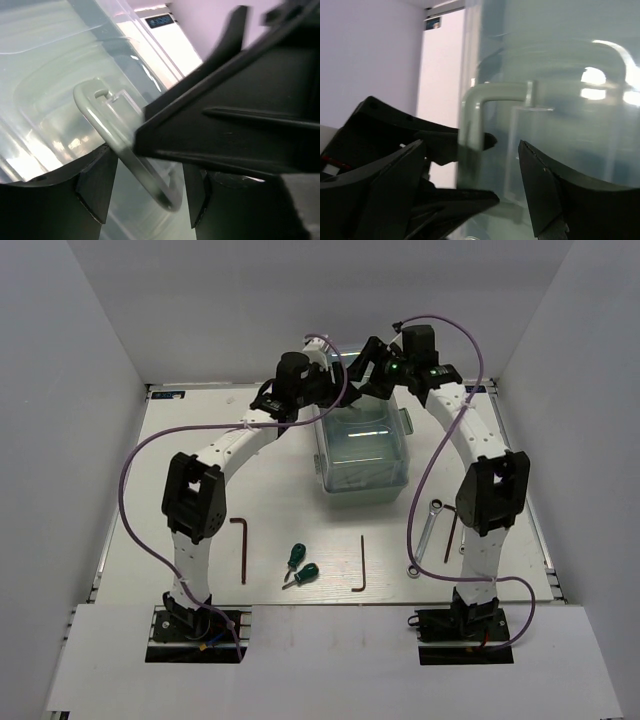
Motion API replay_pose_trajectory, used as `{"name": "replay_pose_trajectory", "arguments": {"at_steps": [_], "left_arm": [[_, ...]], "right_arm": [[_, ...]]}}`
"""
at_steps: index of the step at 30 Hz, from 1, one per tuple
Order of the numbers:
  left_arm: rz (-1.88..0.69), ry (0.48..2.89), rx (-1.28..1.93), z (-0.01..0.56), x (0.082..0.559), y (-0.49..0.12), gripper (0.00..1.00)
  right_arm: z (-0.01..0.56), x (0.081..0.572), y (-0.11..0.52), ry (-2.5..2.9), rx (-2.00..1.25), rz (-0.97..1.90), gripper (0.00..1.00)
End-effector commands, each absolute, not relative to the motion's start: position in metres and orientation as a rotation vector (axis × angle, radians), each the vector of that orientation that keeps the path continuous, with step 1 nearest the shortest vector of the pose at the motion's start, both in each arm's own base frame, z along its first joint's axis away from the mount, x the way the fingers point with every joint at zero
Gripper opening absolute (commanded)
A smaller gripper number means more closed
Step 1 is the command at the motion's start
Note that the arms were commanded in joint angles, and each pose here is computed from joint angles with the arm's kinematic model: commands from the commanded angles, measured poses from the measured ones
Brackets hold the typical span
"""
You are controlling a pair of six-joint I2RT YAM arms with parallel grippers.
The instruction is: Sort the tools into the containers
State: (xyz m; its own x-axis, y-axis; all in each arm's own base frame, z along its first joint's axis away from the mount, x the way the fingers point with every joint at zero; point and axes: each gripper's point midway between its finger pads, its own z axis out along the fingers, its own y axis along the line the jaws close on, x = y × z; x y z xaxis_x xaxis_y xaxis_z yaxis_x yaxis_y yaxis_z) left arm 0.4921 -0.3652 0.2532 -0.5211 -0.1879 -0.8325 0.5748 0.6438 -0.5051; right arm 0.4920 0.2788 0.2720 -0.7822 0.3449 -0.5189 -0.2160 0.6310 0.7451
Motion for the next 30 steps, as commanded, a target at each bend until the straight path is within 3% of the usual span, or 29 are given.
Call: {"name": "replay_pose_trajectory", "arguments": {"at_steps": [1, 2, 3, 7, 11, 18, 23, 30], "left_arm": [[-0.860, 1.985, 0.228, 0.232, 0.496, -0.362, 0.62], [-0.825, 1.981, 0.201, 0.236, 0.501, -0.358, 0.62], [-0.814, 2.001, 0.201, 0.228, 0.499, -0.361, 0.61], [-0.738, 2.033, 0.145, 0.231, 0.505, -0.356, 0.48], [-0.668, 2.029, 0.138, 0.244, 0.511, -0.358, 0.43], [-0.645, 2.018, 0.154, 0.254, 0.521, -0.361, 0.37], [-0.650, 2.037, 0.177, 0.251, 0.517, -0.362, 0.15], [-0.688, 2.045, 0.205, 0.247, 0.513, -0.367, 0.00]], "right_arm": [[0.320, 0.473, 0.255, 2.117, -0.031, 0.939, 0.81], [0.304, 0.484, 0.235, 2.127, 0.033, 0.785, 0.81], [0.323, 0.478, 0.222, 2.071, 0.001, 0.719, 0.81], [0.323, 0.486, 0.162, 2.000, 0.070, 0.438, 0.79], [0.263, 0.481, 0.119, 2.093, 0.083, 0.267, 0.79], [0.203, 0.478, 0.101, 2.256, -0.024, 0.461, 0.82], [0.165, 0.489, 0.097, 2.307, -0.163, 0.610, 0.82], [0.136, 0.506, 0.104, 2.347, -0.137, 0.737, 0.77]]}}
